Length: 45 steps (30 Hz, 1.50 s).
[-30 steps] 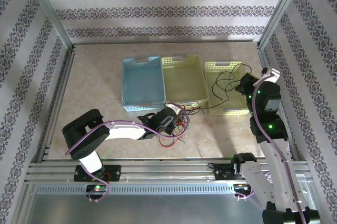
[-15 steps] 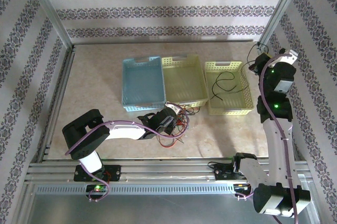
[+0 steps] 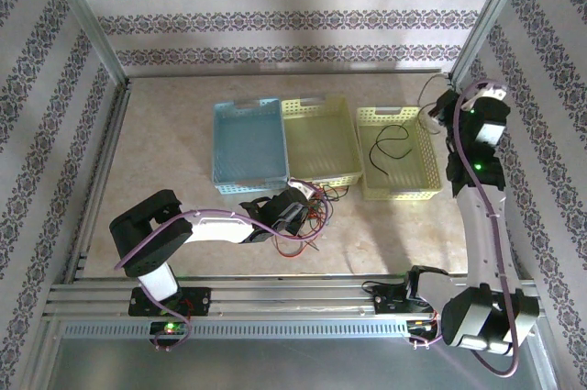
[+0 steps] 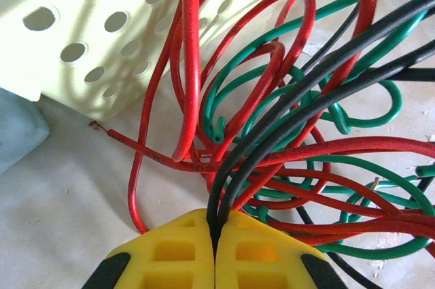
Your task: Untangle the cables
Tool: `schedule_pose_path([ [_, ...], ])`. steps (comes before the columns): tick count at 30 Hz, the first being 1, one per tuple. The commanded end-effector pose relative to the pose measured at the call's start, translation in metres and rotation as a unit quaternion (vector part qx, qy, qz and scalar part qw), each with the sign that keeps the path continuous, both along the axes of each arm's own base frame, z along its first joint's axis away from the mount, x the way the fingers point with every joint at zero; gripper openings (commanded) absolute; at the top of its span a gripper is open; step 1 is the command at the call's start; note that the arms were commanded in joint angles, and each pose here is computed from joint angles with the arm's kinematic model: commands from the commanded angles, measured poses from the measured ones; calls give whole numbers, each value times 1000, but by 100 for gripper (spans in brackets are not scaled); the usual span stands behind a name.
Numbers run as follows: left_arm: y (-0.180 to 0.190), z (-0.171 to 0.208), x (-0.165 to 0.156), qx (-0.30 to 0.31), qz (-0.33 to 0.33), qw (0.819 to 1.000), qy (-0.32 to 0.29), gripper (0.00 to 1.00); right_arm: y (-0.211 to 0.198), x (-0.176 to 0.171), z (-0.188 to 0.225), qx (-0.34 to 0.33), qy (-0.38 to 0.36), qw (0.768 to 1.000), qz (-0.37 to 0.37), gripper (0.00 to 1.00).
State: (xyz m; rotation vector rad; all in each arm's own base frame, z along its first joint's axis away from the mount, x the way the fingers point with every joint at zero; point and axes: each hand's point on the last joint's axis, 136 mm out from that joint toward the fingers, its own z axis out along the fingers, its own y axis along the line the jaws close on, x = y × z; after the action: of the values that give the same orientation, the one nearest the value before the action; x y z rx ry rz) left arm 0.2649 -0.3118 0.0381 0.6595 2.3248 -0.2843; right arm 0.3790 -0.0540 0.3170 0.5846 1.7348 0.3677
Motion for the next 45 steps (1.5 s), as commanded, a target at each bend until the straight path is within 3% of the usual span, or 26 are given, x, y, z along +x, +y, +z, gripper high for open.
schedule_pose_path([
  [1,2,-1,-1,11,6,1000,1,5,15,0,-64,42,68,997,21,0],
  [5,-1,6,0,2,4,1000,-4,5,29,-8,-125,55,140,988,24,0],
  [10,-3,14,2,-9,7,1000,-10,5,40,-25,-173,80,199,977,25,4],
  [12,-5,17,2,-14,6,1000,-12,6,45,-31,-183,82,213,973,32,15],
  [14,-6,18,2,-17,4,1000,-13,5,48,-35,-188,77,224,971,39,38],
  [18,-6,18,2,-17,4,1000,-13,6,45,-44,-183,60,228,971,37,67],
  [22,-5,20,2,-22,8,1000,-15,5,39,-55,-169,38,223,974,23,81],
  [29,-5,22,2,-26,7,999,-17,6,42,-66,-152,20,220,975,38,79],
  [34,-6,21,2,-25,6,1000,-15,6,97,-68,-143,15,209,963,170,70],
  [40,-6,22,3,-26,7,1000,-16,6,198,-111,-161,4,243,898,368,63],
  [45,-9,22,3,-28,5,999,-15,6,241,-134,-198,-27,291,859,421,61],
])
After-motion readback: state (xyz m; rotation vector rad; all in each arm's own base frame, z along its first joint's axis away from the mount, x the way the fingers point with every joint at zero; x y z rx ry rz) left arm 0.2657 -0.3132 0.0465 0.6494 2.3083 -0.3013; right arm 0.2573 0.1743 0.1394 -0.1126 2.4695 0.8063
